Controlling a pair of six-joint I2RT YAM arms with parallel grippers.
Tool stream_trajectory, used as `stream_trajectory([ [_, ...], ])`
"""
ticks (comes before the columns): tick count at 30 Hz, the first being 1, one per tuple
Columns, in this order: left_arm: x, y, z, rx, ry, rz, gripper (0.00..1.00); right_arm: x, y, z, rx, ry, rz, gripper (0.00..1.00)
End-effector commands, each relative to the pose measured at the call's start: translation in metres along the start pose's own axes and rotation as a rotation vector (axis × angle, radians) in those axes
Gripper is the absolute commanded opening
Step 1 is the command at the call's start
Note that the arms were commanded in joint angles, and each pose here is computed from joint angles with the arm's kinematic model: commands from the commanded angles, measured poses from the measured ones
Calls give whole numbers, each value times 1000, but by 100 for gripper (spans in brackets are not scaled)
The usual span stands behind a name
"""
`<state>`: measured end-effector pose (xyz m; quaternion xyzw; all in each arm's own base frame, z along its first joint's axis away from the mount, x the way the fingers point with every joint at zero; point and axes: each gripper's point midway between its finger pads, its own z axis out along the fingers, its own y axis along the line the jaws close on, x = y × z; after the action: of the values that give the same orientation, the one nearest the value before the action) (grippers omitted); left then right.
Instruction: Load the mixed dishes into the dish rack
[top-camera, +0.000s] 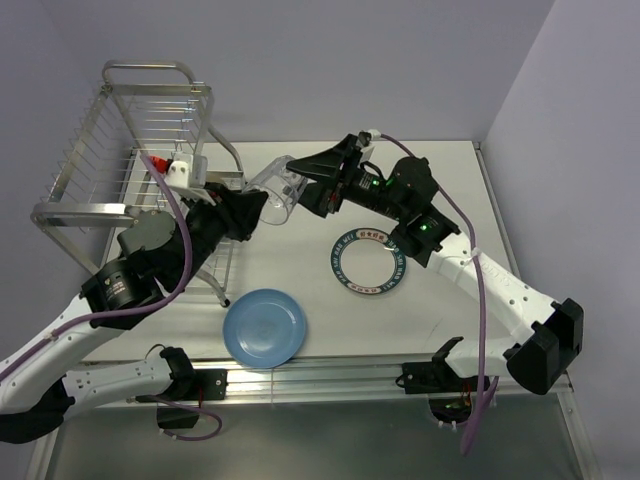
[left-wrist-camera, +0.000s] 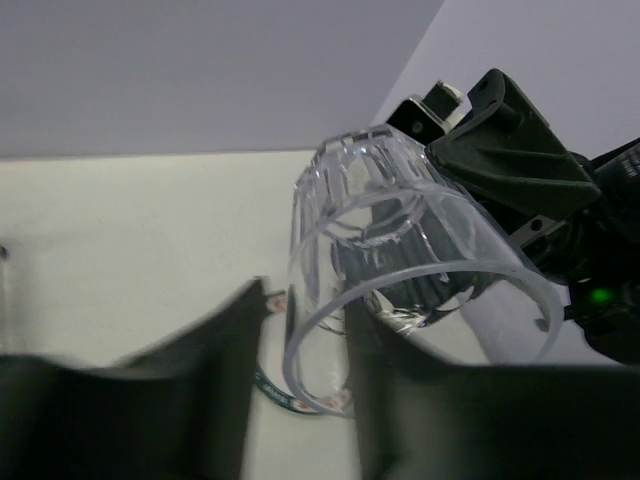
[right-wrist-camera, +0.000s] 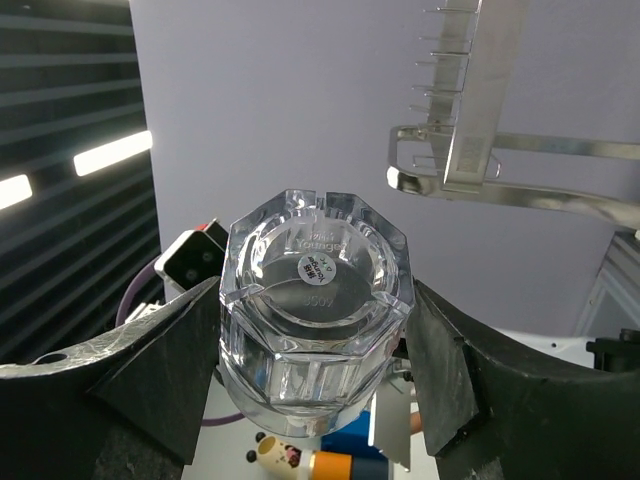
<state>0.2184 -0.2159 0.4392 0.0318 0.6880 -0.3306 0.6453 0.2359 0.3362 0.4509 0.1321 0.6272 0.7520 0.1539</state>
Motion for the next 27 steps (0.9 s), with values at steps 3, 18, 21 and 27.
stream_trajectory([
  [3,10,-1,-11,3,71,-56,77,3,17,1,-75,6,-118,0],
  [18,45,32,-73,-124,245,-345,87,-87,-97,13,294,-165,-678,0],
  [21,42,15,-67,-77,268,-388,85,-91,-127,16,342,-171,-795,0],
  [27,42,-14,-66,109,283,-334,85,-80,-183,40,465,-121,-992,0],
])
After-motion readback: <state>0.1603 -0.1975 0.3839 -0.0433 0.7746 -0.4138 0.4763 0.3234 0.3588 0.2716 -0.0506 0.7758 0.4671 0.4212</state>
